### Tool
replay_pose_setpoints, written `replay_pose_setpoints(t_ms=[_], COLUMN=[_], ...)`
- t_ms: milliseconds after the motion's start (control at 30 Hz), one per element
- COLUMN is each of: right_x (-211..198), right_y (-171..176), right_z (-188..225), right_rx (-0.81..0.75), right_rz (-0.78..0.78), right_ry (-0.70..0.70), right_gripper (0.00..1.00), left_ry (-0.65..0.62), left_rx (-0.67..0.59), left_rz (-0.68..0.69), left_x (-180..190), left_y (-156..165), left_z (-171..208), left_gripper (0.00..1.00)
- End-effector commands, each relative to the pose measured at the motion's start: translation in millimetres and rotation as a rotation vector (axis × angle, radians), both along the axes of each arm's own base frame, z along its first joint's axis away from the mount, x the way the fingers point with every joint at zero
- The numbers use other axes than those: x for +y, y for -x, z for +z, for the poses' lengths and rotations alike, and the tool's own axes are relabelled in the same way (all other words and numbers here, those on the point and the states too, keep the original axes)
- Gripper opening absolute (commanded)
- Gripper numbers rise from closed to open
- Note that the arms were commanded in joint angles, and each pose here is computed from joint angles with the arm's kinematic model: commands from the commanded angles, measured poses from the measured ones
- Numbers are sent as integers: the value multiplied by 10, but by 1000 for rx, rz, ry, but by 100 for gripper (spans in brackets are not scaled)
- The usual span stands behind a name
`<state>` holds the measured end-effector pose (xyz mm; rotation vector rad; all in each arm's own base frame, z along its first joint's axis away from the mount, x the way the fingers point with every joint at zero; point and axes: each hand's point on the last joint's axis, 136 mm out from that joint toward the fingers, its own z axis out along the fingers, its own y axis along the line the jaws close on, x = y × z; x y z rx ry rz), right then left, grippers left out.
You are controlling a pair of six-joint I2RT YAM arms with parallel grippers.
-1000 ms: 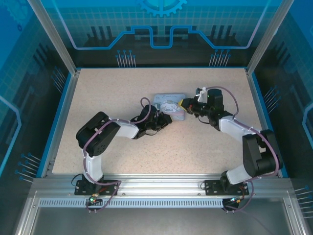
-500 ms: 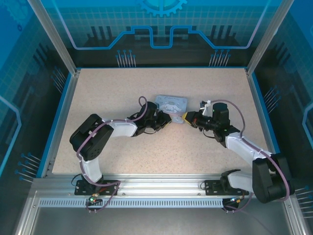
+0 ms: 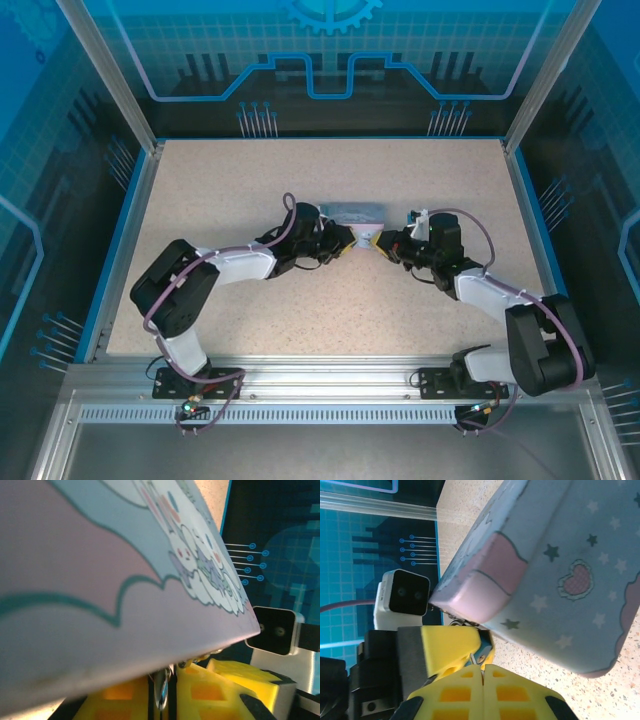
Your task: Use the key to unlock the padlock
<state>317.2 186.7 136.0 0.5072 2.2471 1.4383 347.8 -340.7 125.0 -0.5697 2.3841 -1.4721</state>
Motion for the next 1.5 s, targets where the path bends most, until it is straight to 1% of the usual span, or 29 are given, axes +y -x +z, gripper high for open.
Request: replay_pose_setpoints(t_ms=[0,233,433,533,800,1000,1467], right_x=[28,-39,-160,-162,-54,-9,36], right_y=[-123,19,159,186,153,154,47], right_z=[236,300,236,234,223,186,114], right_rx=[-66,-19,75,106,179,205,210], right_rz=[-14,-82,-174,-194,-217,-239,-268], right_ry=[-35,-94,-115,-139,-192,-183,-193], right_gripper=[0,0,0,0,0,0,0], left_ry=[100,132,172,183,192,206,223], left_rx=[-71,-105,-119,-123,-139,-139,-129], left_rz=[-5,53,111,135,177,199,208], left_x=[-67,-119,-124,-115,-79,-59,-72], left_y=[28,-41,-95,-102,-121,-145,-159], left_z=[401,526,580,588,613,618,594], left_gripper=[0,0,0,0,0,0,0])
